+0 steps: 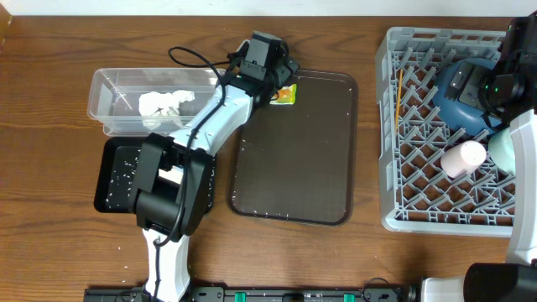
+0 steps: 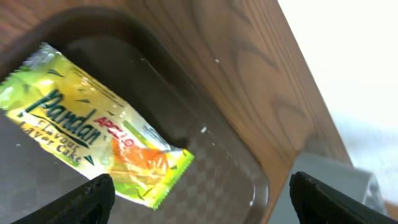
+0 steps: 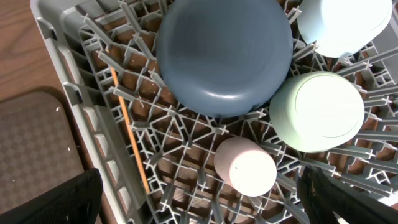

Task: Sort waste into correct bins and load items into the dishwasher rack
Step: 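Reach the left gripper to the yellow Pandan wrapper and grasp it, then close the left gripper on the Pandan wrapper and lift it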

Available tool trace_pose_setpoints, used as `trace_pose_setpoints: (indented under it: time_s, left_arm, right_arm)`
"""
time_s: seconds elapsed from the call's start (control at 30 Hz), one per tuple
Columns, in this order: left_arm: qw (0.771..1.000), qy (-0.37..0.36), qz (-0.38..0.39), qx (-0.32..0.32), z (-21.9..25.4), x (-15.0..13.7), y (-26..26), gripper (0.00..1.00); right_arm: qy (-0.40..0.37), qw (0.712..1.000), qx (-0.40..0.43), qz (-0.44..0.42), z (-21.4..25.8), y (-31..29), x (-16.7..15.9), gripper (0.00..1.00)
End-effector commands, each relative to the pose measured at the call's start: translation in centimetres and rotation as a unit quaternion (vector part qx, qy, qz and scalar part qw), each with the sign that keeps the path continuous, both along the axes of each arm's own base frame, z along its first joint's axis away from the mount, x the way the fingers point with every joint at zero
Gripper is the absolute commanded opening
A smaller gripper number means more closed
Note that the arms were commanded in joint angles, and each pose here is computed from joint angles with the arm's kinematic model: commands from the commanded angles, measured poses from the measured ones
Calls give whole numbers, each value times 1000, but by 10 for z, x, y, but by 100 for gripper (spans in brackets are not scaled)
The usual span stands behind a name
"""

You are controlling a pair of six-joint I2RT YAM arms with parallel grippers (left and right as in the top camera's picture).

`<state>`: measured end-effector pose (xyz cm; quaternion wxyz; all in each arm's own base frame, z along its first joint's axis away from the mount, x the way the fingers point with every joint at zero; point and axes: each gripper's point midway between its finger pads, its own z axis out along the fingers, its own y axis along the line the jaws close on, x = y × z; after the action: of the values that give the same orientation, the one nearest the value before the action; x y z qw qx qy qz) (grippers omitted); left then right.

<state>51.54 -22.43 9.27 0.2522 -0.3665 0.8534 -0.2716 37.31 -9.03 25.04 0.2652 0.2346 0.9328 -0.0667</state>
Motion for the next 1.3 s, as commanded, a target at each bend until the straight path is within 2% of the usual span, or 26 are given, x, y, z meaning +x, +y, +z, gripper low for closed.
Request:
trace_pose_setpoints:
  time_s: [0.0, 0.17, 0.23, 0.3, 0.37, 0.47, 0.53, 0.87, 1.27]
  left_arm:
    - [997, -14, 70, 25, 0, 8, 18, 92]
    - [995, -46, 89, 29, 3, 21, 21, 90]
    - [994, -63, 77, 36, 3, 28, 19, 71]
    - [994, -68, 68, 43, -3, 31, 17, 43]
    - [995, -62, 66, 46, -12, 31, 16, 30]
    - [995, -54, 64, 49, -23, 30, 14, 19]
    - [995, -53, 63, 50, -30, 31, 13, 7]
    - [994, -66, 70, 50, -46, 40, 11, 6]
    - [994, -44, 74, 70, -73, 36, 16, 6]
  right_arm:
    - [-1, 1000, 2, -9, 0, -2, -1, 99]
    - [-1, 1000, 2, -9, 0, -2, -1, 99]
    - [-1, 1000, 2, -9, 0, -2, 0, 99]
    - [-1, 1000, 2, -9, 0, -2, 0, 99]
    - [-1, 1000, 2, -9, 0, -2, -1, 99]
    - [-1, 1000, 2, -9, 0, -2, 0, 99]
    - [-1, 1000, 2, -9, 0, -2, 0, 99]
    - [-1, 1000, 2, -9, 0, -2, 0, 99]
    - [-1, 1000, 2, -9, 0, -2, -1, 99]
